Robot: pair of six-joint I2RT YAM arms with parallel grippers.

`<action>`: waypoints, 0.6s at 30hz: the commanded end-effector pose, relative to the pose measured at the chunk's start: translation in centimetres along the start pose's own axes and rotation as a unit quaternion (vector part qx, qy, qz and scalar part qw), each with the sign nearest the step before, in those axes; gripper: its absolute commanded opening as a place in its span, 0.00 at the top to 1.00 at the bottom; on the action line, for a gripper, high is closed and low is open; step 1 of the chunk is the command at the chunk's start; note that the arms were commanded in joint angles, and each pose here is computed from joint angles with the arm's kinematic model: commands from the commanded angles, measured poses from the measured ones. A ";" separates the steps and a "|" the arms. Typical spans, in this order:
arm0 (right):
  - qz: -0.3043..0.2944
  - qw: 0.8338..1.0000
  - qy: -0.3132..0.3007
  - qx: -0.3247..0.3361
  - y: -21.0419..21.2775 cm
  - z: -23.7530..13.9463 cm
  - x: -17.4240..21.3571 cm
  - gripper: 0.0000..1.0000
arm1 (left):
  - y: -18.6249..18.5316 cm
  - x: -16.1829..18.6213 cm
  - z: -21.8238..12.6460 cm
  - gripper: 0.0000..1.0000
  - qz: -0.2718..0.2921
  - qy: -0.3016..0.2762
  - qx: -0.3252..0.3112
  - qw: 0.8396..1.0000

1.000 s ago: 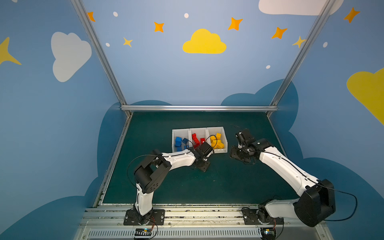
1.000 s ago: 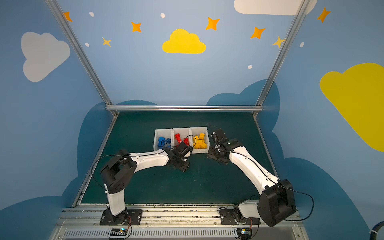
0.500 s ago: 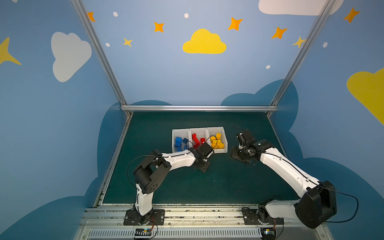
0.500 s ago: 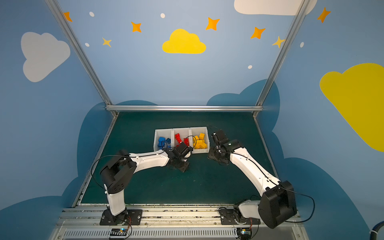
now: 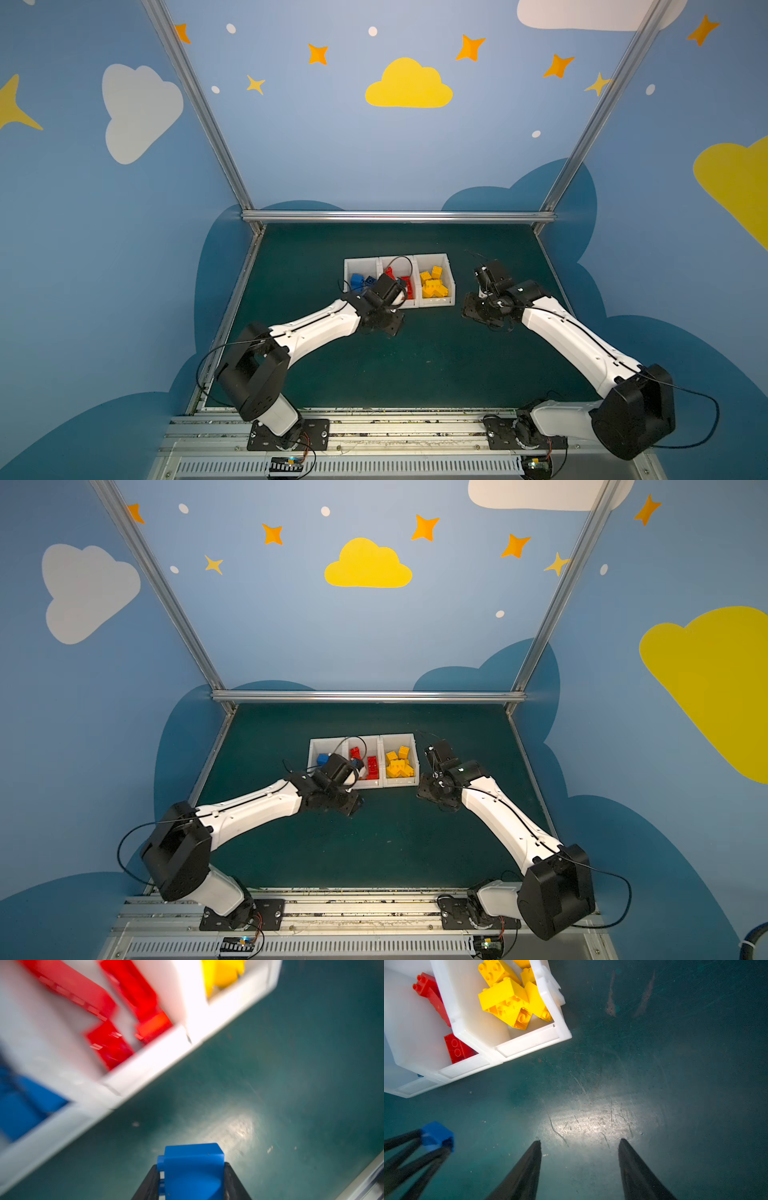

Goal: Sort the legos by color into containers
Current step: 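Carry the small blue brick over the blue compartment with the left gripper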

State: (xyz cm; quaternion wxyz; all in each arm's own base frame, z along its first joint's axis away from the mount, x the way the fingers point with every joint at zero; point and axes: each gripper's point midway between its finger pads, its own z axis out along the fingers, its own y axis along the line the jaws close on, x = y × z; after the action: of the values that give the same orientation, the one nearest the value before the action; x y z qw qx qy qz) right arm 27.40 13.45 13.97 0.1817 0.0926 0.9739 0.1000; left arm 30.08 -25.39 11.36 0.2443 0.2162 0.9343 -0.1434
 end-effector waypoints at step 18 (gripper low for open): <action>0.002 1.000 -0.008 -0.002 -0.5 -1.2 -0.2 0.41 | 12.1 -5.8 0.2 0.43 -0.092 -0.019 -0.050 0.994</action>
State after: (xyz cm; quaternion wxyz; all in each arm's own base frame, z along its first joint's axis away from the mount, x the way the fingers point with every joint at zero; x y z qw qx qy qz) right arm 27.50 13.09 14.27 0.1861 0.0960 0.9726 0.1009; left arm 40.36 -16.70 11.57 0.2576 0.1076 0.9534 -0.1147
